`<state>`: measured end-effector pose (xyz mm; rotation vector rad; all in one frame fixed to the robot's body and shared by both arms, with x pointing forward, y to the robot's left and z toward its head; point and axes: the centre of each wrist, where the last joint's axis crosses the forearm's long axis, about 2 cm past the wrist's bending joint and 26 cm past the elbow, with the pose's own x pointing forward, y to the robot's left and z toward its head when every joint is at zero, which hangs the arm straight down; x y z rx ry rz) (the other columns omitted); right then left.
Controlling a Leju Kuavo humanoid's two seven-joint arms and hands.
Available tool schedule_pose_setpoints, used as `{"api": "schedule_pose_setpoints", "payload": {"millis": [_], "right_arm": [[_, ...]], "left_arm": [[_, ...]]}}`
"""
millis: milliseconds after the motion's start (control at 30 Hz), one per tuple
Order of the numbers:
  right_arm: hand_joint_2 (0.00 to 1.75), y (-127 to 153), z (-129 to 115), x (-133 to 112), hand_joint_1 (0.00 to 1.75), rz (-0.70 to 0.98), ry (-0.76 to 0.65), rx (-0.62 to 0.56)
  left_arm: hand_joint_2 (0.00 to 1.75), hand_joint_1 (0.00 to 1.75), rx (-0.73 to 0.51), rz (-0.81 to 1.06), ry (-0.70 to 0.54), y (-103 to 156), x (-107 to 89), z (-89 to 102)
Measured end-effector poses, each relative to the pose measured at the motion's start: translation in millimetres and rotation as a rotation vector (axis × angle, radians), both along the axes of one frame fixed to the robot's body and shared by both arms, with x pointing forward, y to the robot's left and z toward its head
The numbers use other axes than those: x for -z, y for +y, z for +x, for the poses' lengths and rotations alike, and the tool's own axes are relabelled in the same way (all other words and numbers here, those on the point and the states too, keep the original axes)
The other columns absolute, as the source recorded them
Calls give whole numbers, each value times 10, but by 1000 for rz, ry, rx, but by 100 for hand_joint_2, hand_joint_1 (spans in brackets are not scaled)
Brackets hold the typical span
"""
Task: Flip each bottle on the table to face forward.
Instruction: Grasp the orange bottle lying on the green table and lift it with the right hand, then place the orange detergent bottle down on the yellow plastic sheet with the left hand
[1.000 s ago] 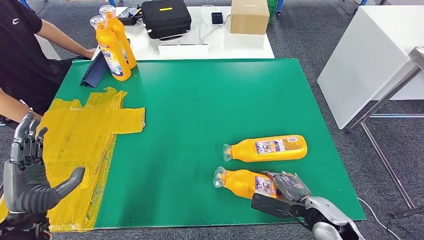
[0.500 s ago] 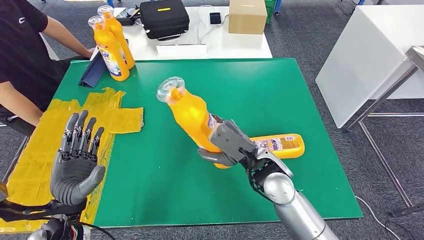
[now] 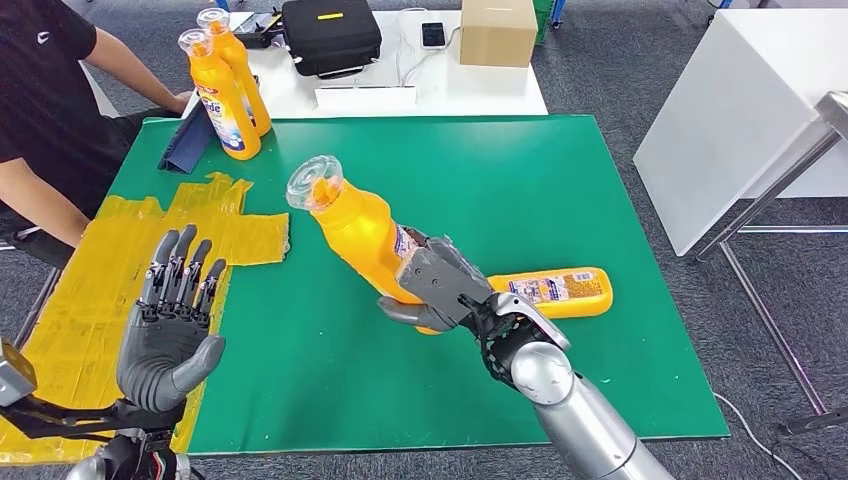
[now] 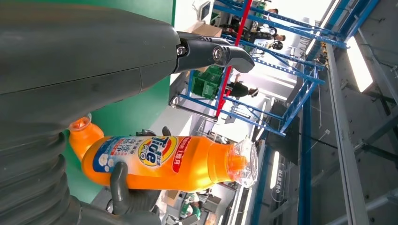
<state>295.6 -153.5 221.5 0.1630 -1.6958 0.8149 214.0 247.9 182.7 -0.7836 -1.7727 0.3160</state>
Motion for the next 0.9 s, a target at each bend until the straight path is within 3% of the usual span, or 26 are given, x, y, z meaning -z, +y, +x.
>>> {"api": "schedule_pose_setpoints", "payload": {"millis": [367, 900], "right_arm": [[175, 63, -7, 6, 175, -2, 3, -24], [175, 344, -78, -58, 175, 19, 29, -225]], "left_arm": [[175, 0, 34, 14, 10, -48, 16, 2], [175, 0, 91, 72, -8, -242, 7, 9]]}}
